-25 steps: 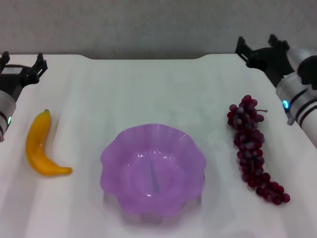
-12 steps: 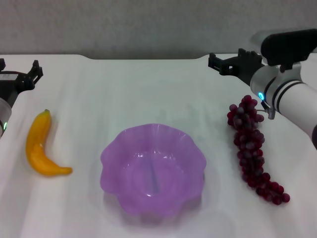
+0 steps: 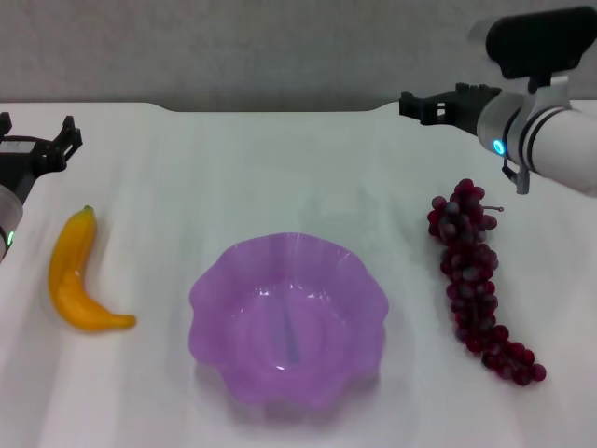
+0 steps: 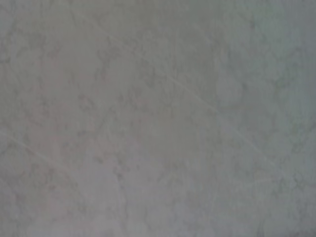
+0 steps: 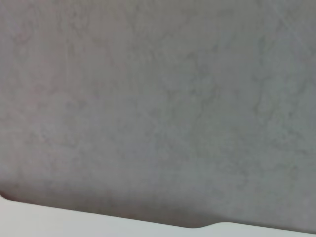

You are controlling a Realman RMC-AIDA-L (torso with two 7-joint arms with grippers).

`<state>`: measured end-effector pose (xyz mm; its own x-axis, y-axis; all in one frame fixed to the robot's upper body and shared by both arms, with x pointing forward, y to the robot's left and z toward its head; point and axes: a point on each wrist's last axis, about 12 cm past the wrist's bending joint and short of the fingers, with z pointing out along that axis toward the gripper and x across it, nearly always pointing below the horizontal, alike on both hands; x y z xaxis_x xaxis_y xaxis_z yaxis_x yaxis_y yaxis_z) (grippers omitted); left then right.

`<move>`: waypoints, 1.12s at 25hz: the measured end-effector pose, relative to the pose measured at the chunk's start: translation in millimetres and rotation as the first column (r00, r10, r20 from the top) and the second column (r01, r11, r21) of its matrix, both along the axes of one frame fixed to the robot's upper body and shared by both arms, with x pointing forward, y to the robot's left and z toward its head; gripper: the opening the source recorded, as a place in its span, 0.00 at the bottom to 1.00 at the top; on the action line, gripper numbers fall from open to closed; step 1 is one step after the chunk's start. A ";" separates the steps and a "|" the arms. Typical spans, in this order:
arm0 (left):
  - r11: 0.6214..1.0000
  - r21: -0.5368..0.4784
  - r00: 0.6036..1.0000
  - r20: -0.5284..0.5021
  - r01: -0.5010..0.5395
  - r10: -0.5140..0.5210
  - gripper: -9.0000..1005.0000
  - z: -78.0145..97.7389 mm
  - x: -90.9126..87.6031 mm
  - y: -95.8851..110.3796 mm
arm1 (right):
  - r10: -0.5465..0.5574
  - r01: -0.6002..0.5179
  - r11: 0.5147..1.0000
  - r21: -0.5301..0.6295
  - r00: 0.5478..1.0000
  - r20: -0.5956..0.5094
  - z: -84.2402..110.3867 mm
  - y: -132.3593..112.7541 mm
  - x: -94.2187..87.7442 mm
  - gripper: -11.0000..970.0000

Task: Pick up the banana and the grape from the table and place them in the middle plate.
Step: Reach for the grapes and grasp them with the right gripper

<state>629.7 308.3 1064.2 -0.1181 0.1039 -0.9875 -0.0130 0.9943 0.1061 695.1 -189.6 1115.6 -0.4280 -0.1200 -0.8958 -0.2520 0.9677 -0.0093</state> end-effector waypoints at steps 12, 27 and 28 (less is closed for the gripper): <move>1.000 0.001 1.000 0.000 0.001 -0.001 0.89 0.0 0.1 -0.2 | 0.069 -0.068 0.998 0.014 0.987 -0.145 13.4 -24.4 -4.7 0.91; 1.000 0.000 1.000 -0.012 -0.002 0.002 0.89 -1.6 -0.6 0.3 | 0.050 -0.043 0.998 0.039 0.976 -0.211 -14.2 -50.8 -38.0 0.91; 1.000 0.000 1.000 -0.012 -0.001 0.001 0.89 -1.6 -0.5 0.0 | 0.046 -0.038 0.999 0.038 0.976 -0.213 -15.9 -52.1 -38.6 0.91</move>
